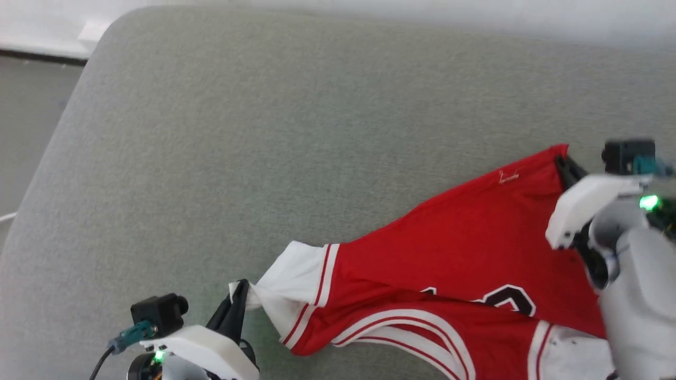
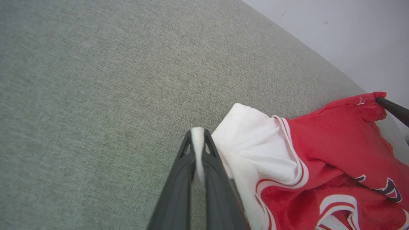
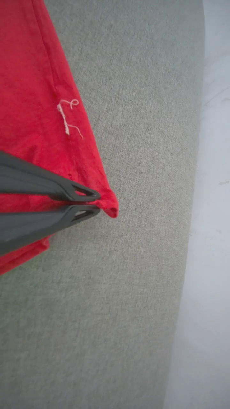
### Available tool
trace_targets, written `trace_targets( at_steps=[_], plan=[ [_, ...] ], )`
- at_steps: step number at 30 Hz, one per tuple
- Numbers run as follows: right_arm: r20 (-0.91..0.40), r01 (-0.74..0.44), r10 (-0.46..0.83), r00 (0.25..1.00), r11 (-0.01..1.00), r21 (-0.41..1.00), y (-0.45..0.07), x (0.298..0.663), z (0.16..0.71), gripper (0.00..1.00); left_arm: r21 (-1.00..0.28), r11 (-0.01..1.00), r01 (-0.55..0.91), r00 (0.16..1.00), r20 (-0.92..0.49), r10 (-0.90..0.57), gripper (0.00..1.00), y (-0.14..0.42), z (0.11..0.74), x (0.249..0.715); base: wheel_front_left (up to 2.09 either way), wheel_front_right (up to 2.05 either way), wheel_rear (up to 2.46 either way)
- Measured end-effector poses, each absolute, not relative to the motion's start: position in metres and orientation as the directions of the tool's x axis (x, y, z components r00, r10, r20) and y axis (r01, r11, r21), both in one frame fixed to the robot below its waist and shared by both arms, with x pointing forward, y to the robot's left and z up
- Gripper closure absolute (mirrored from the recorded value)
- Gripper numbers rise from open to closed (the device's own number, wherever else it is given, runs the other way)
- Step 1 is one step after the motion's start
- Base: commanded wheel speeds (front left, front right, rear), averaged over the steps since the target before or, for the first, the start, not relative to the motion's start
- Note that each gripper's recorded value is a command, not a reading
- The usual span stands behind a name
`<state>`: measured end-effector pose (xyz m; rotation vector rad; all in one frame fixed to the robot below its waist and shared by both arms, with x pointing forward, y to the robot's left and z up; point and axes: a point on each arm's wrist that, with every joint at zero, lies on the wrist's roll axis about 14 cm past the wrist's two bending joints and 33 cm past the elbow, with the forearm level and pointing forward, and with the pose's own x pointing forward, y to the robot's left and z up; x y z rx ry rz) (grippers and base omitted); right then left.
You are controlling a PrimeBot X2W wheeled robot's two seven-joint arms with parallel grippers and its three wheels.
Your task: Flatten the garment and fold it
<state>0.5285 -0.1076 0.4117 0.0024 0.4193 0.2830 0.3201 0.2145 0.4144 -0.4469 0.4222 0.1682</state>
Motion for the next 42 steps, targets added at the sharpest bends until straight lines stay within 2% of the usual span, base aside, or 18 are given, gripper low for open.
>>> trace_targets(
  at_steps=[6,14,22,28,34,42],
  plan=[
    [-0.29,-0.151,0.187,0.938,0.978,0.141,-0.135,0.487,0.423,1.0,-0.384,0.901,-0.2,0.928,-0.369,0.048,1.0,0.211,0.432,0.33,0.0,0.0,0.0],
    [-0.207,-0.013,0.047,0.977,0.987,0.161,-0.186,0.43,0.45,1.0,-0.39,0.916,-0.088,0.968,-0.251,-0.014,1.0,0.196,0.465,0.351,0.0,0.0,0.0],
    [-0.103,0.0,0.012,0.995,0.993,0.117,-0.204,0.416,0.511,1.0,-0.286,0.949,0.131,0.985,-0.071,-0.158,1.0,0.173,0.532,0.399,0.0,0.0,0.0],
    [-0.022,-0.064,0.063,0.998,0.997,-0.05,-0.207,0.442,0.572,1.0,-0.219,0.946,0.239,0.969,0.12,-0.218,1.0,0.164,0.605,0.453,0.0,0.0,0.0],
    [0.027,-0.11,0.119,0.993,0.968,-0.223,-0.206,0.493,0.625,1.0,-0.197,0.943,0.269,0.944,0.25,-0.217,1.0,0.164,0.668,0.515,0.0,0.0,0.0],
    [0.037,-0.152,0.176,0.984,0.925,-0.349,-0.193,0.572,0.653,1.0,-0.158,0.954,0.255,0.9,0.399,-0.174,1.0,0.168,0.731,0.595,0.0,0.0,0.0]
  ],
)
